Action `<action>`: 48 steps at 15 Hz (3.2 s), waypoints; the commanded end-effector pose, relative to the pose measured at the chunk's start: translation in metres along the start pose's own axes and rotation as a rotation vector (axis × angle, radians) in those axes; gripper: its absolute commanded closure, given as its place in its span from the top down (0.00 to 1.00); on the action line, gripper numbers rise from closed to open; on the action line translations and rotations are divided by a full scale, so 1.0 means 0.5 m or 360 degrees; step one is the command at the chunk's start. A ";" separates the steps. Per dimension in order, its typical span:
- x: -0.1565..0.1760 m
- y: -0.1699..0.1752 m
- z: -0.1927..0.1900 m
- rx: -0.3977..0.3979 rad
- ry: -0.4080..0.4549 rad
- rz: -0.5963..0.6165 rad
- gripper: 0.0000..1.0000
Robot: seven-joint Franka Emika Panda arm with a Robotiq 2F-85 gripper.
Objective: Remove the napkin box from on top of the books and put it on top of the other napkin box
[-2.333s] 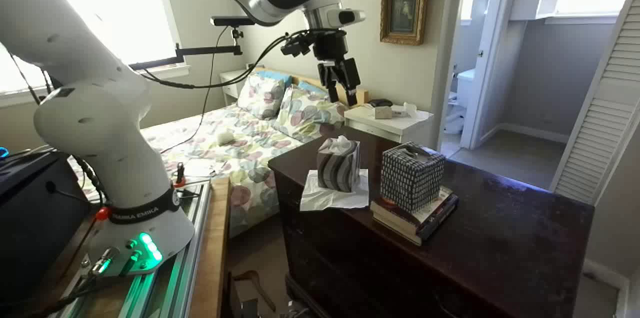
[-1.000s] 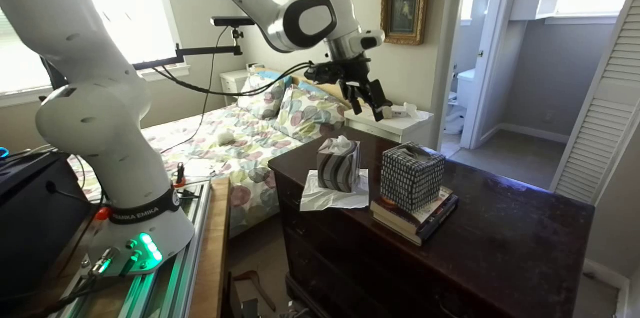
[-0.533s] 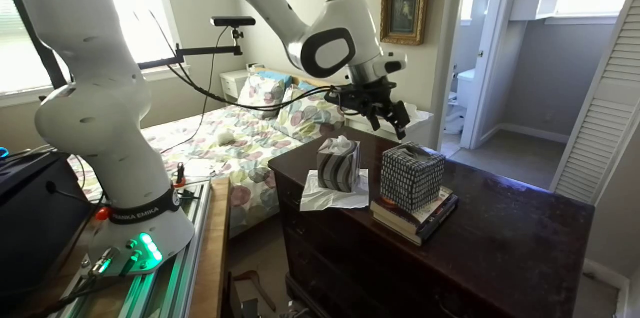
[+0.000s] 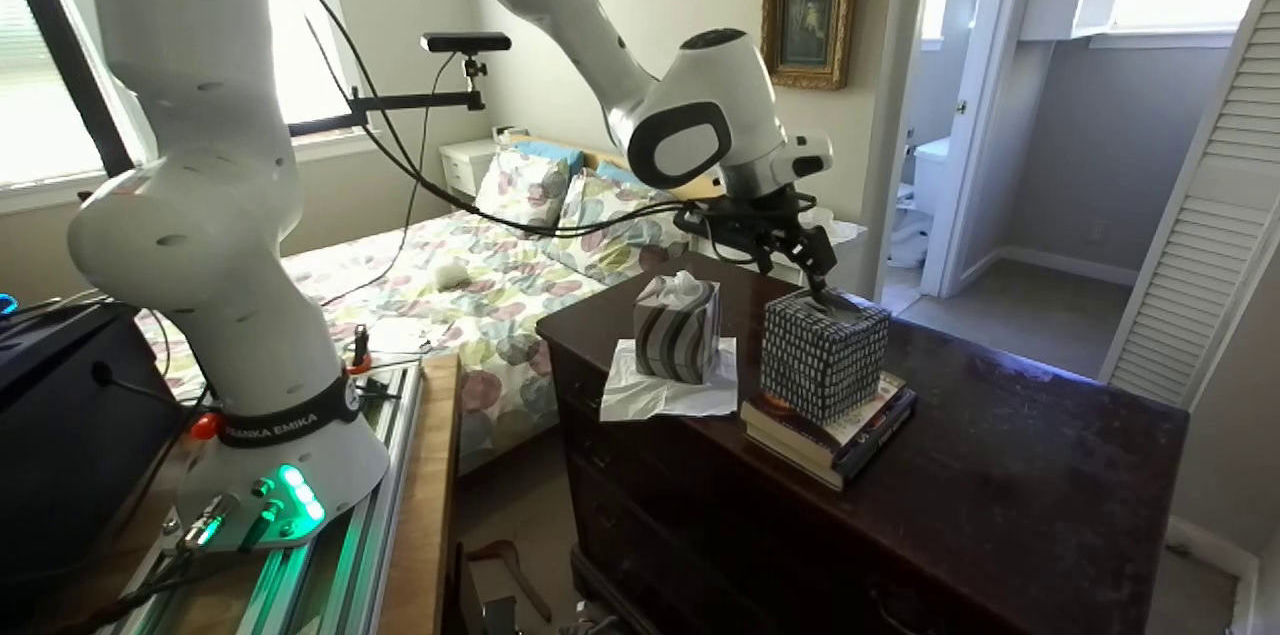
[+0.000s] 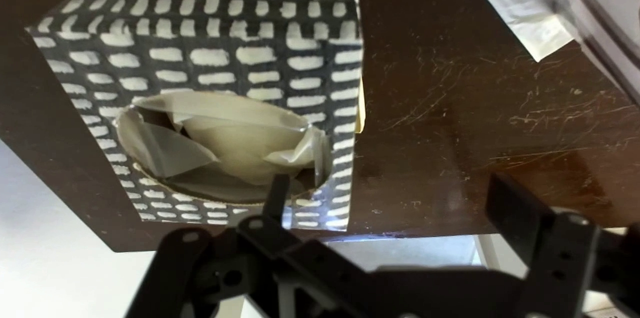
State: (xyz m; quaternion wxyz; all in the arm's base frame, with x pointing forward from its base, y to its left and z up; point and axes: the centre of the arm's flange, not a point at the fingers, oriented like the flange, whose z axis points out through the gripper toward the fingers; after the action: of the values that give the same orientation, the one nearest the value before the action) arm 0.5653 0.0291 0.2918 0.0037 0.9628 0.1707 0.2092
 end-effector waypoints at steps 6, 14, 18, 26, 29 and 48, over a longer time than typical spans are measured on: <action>0.013 -0.001 0.033 -0.0020 -0.0110 0.0010 0.57; 0.049 -0.038 -0.029 0.0083 -0.0145 0.0009 0.02; 0.058 -0.053 -0.041 0.0093 -0.0158 0.0013 0.02; 0.065 -0.075 -0.078 0.0141 -0.0160 -0.0028 0.00; 0.082 -0.115 -0.135 0.0195 -0.0105 -0.0087 0.00; 0.054 -0.331 -0.245 0.0526 -0.0323 -0.0654 0.00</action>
State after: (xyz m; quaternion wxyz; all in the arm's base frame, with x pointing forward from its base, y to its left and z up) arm 0.4975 0.1875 0.4026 -0.0972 0.9169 0.3761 0.0912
